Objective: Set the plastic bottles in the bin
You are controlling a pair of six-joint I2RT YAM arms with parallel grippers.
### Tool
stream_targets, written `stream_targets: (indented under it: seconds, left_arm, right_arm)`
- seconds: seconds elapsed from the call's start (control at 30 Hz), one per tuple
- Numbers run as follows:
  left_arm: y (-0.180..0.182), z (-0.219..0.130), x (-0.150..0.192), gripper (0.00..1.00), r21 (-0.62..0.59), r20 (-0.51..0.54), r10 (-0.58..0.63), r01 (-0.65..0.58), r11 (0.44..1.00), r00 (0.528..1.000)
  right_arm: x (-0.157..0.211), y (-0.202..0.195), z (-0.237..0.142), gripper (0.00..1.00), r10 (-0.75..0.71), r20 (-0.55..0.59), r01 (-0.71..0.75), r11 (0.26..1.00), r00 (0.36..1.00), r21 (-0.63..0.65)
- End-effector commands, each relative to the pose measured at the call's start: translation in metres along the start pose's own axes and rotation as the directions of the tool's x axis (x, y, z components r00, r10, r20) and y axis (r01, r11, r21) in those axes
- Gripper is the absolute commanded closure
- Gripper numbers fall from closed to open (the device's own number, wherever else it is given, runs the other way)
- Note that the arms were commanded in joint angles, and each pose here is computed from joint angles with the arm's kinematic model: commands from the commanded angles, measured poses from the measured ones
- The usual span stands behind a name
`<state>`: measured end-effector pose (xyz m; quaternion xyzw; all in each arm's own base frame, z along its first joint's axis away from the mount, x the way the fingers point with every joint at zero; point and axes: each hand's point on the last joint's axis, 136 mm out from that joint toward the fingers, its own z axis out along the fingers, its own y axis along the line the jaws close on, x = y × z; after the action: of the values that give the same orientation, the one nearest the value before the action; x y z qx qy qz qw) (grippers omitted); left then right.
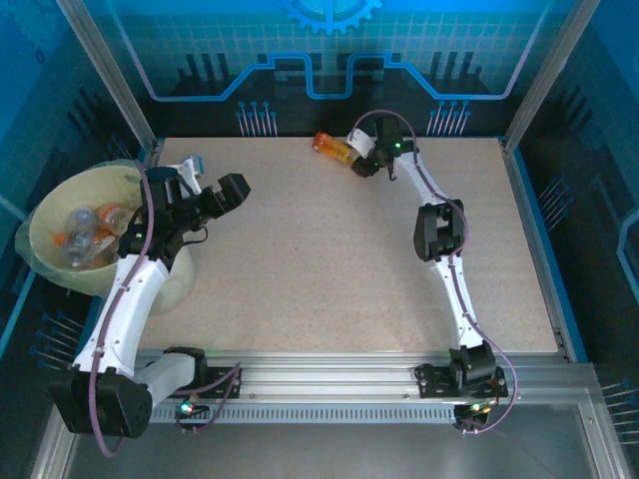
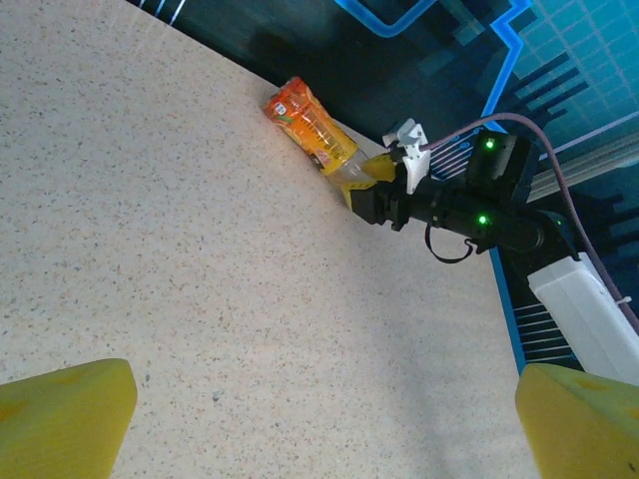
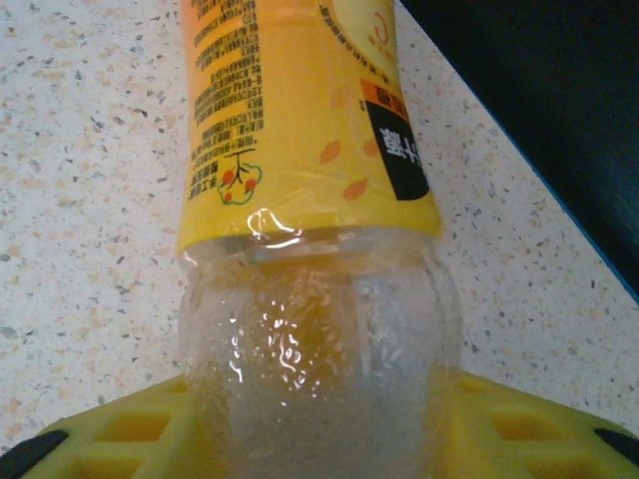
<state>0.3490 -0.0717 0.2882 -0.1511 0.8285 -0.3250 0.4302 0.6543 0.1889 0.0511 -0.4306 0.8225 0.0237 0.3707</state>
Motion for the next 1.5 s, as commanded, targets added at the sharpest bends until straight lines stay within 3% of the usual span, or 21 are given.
stream_targets:
  seconds: [0.0,0.4,0.57,0.83,1.2,1.47]
  left_arm:
    - [-0.004,0.004,0.003,0.01,0.034,-0.012,-0.012,0.013,0.999,1.000]
    - [-0.002,0.010,0.018,0.01,0.069,-0.053,-0.060,0.064,0.996,0.997]
    - [-0.004,0.009,0.025,0.01,0.091,-0.068,-0.085,0.091,0.992,0.994]
    - [-0.022,0.017,0.040,0.01,0.166,-0.111,-0.091,0.109,0.980,0.990]
    - [-0.070,0.048,0.079,0.01,0.288,-0.222,-0.037,0.102,0.952,0.974]
    - [-0.102,0.076,0.103,0.01,0.355,-0.283,-0.027,0.131,0.926,0.959]
  right_arm:
    - [-0.005,0.002,-0.010,0.55,0.028,-0.013,-0.028,1.000,1.000,0.004]
    - [0.000,0.028,-0.093,0.67,0.151,-0.093,-0.150,0.989,0.984,0.012]
    - [-0.006,0.050,-0.142,0.68,0.267,-0.061,-0.268,0.963,0.962,0.002]
    - [0.005,0.088,-0.197,0.69,0.490,0.022,-0.490,0.872,0.872,-0.009]
    - [0.025,0.160,-0.261,0.70,0.622,0.101,-0.617,0.783,0.776,-0.079]
    - [0.027,0.210,-0.309,0.71,0.724,0.154,-0.679,0.686,0.672,-0.262]
